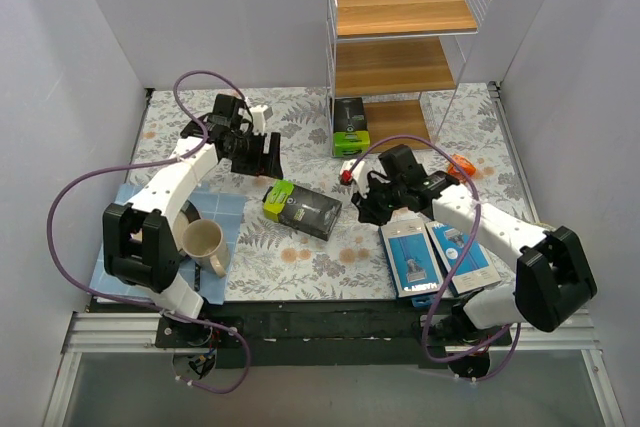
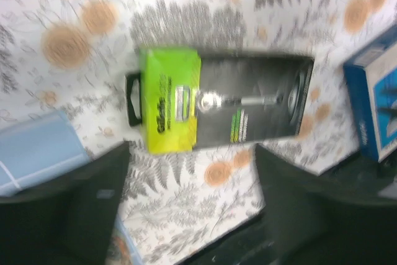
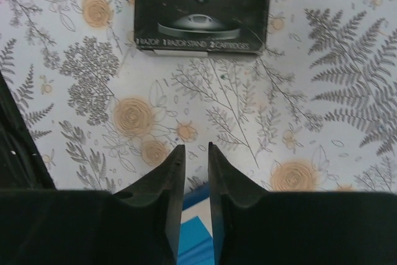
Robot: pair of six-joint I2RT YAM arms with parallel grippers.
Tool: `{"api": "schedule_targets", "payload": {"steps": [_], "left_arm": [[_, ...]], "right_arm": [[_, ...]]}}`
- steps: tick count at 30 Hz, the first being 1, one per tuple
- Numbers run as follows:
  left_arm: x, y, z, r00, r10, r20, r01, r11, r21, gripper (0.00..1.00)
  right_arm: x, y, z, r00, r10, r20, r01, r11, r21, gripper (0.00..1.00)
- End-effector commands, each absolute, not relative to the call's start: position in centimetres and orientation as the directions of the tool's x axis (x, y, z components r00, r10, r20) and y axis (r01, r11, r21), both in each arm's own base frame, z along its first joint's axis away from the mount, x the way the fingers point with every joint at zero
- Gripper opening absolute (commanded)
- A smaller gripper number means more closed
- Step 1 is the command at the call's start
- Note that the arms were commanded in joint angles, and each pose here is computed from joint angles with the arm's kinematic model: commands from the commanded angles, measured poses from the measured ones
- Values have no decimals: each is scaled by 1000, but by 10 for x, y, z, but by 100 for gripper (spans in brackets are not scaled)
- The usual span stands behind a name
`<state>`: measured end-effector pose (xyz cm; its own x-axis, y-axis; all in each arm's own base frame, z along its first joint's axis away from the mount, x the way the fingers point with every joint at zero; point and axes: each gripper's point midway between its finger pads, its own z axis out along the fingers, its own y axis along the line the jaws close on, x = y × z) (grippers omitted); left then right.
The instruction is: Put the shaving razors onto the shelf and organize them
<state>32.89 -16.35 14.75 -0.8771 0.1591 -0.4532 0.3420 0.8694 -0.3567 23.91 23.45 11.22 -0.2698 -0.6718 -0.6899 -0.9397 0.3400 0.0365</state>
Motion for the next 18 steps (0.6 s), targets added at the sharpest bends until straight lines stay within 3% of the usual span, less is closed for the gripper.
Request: {"api": "schedule_targets", "payload": {"steps": [1, 2, 3, 4, 11, 18], "left_arm": [[383, -163, 150, -834, 70, -547, 291, 899, -328, 49], [390, -162, 145, -844, 55, -534, 266, 907, -328, 21], [399, -163, 147, -851, 2, -524, 213, 915, -341, 0], [405, -162, 135, -862, -14, -506, 184, 923, -339, 0], [389, -132, 98, -893, -71, -444, 35, 974, -226, 0], [322, -164, 73, -955, 6, -296, 137, 896, -423, 0]], "right_arm": [[238, 263, 110, -237, -649, -723, -956, 288, 55, 23], [239, 264, 106, -272, -645, -714, -946, 315, 76, 19], [244, 264, 99, -296, -649, -700, -937, 338, 83, 5], [249, 267, 99, -306, -645, -701, -933, 351, 83, 1], [274, 286, 87, -411, -611, -676, -887, 439, 142, 1], [299, 306, 75, -453, -591, -668, -863, 478, 163, 1]]}}
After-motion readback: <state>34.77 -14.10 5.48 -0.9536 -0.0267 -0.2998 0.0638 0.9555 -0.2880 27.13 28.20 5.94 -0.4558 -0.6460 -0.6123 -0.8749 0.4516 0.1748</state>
